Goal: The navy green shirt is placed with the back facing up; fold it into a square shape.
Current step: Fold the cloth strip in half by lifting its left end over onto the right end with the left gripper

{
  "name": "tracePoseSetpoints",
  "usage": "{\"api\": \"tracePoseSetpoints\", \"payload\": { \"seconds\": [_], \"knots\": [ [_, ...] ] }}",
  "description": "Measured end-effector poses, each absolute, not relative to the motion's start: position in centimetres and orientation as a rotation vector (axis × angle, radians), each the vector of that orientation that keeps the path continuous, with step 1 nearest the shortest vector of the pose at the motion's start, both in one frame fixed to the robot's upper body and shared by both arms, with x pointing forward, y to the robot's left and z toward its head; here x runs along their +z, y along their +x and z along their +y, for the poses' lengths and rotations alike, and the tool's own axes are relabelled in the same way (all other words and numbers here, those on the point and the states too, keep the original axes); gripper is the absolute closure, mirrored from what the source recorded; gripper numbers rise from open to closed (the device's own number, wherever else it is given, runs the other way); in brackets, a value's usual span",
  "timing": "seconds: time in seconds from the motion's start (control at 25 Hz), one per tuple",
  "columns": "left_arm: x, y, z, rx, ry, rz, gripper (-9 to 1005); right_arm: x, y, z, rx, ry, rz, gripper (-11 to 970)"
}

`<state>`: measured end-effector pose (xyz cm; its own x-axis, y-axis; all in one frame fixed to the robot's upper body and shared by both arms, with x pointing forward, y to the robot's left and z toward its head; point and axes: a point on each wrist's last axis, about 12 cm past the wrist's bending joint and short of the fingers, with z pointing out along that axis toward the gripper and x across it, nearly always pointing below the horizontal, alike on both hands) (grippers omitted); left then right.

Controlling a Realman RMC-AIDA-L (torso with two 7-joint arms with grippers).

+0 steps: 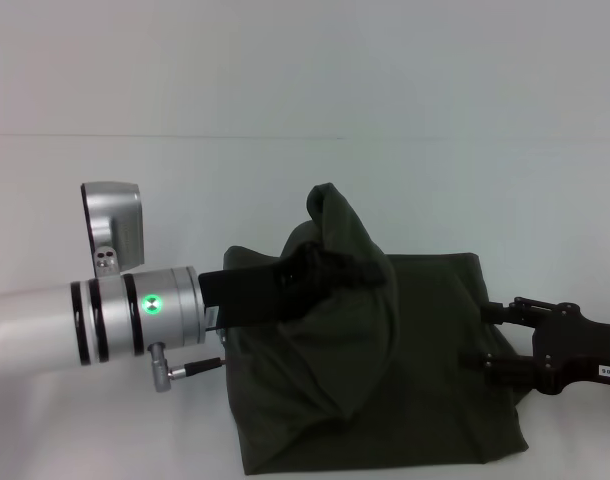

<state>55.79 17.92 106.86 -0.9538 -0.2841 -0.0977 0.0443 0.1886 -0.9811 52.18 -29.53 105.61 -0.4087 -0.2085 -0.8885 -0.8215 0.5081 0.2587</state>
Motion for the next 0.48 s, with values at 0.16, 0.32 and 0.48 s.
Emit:
{"api": "tracePoseSetpoints", "payload": {
  "seconds": [0.16, 0.32, 0.48],
  "knots": [
    [106.1, 55.5, 17.2, -1.820, -0.221, 2.201, 782, 105.5, 52.0, -29.8, 0.900, -0.832, 1.897, 127],
    [105.6, 55.0, 16.3, -1.795, -0.142, 2.177, 775, 105.5, 51.7, -30.6, 0.885, -0.798, 1.904, 127],
    [105.3, 54.9, 15.7, -1.784, -0.126, 2.153, 768, 105.3, 51.0, -31.7, 0.878, -0.754, 1.921, 126]
  ]
}}
